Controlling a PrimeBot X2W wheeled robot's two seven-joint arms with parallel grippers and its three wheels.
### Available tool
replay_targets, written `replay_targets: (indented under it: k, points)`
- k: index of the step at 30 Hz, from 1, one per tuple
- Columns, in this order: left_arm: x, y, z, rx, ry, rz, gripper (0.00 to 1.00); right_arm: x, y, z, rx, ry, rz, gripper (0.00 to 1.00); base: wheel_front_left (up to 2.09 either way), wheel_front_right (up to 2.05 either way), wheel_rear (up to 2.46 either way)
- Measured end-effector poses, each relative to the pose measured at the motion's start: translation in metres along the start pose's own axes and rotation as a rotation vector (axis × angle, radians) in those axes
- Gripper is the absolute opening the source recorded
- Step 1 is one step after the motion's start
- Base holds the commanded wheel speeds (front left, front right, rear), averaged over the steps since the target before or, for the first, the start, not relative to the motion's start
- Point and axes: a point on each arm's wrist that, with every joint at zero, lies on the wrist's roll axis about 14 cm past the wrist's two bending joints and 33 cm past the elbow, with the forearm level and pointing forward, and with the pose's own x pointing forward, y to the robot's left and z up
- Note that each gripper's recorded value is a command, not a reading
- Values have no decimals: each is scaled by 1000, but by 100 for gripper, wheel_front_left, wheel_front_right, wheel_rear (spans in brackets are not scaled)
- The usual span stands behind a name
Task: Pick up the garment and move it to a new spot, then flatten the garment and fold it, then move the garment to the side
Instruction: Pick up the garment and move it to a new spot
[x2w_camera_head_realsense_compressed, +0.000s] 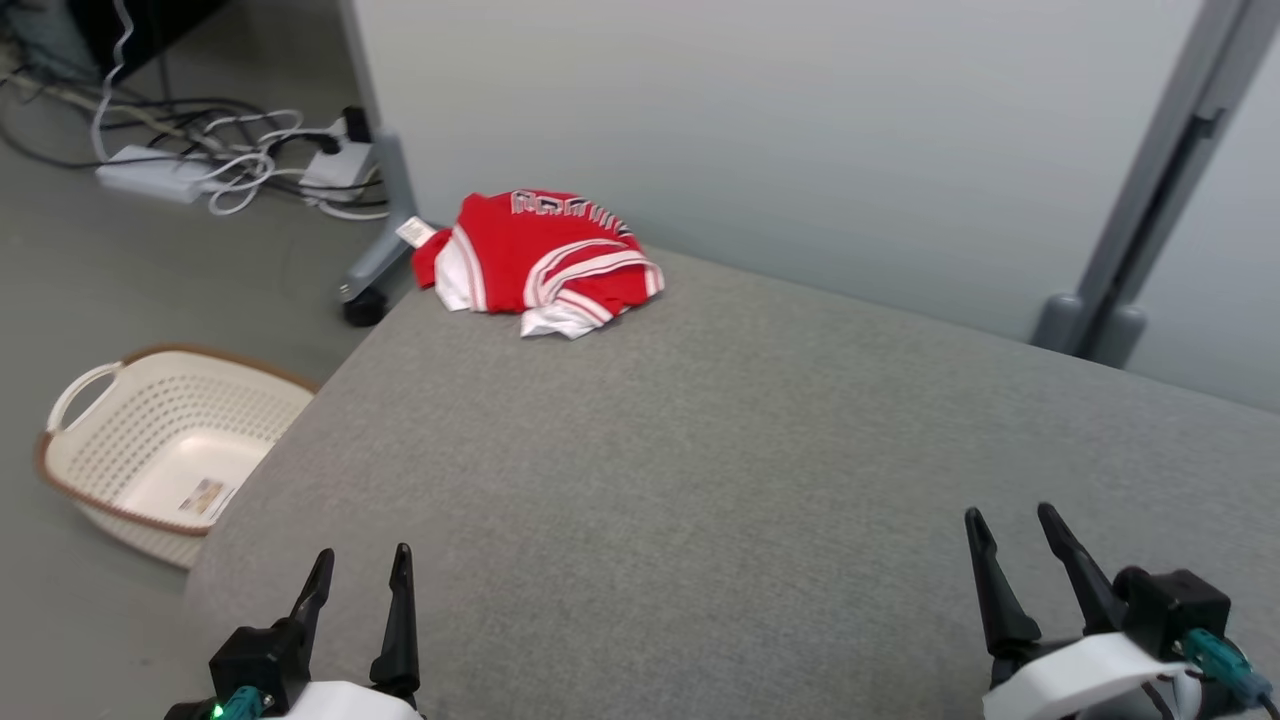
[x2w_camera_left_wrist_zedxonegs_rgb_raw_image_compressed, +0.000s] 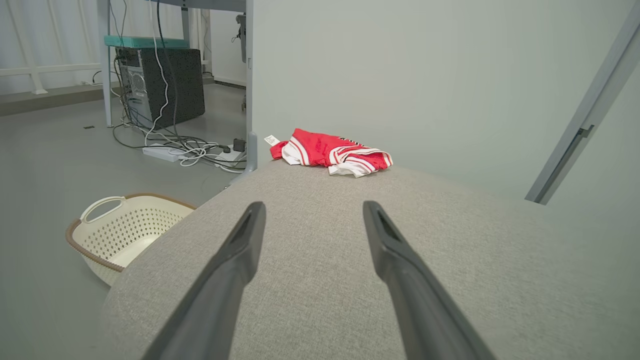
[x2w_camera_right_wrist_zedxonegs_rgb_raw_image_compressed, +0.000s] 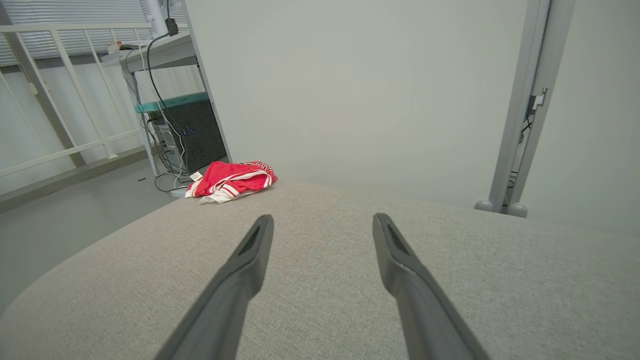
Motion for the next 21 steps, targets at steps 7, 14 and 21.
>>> replay_targets:
  k: [7, 14, 21]
  points:
    - [-7, 21, -1, -8, 9, 96, 100, 29, 24, -9, 6, 23, 90, 100, 0, 0, 0]
    - [-10, 28, -1, -11, 10, 129, 100, 37, 24, -10, 2, 24, 94, 100, 0, 0, 0]
    - [1, 28, 9, 1, -12, 105, 100, 36, 6, -9, -12, 17, 47, 100, 0, 0, 0]
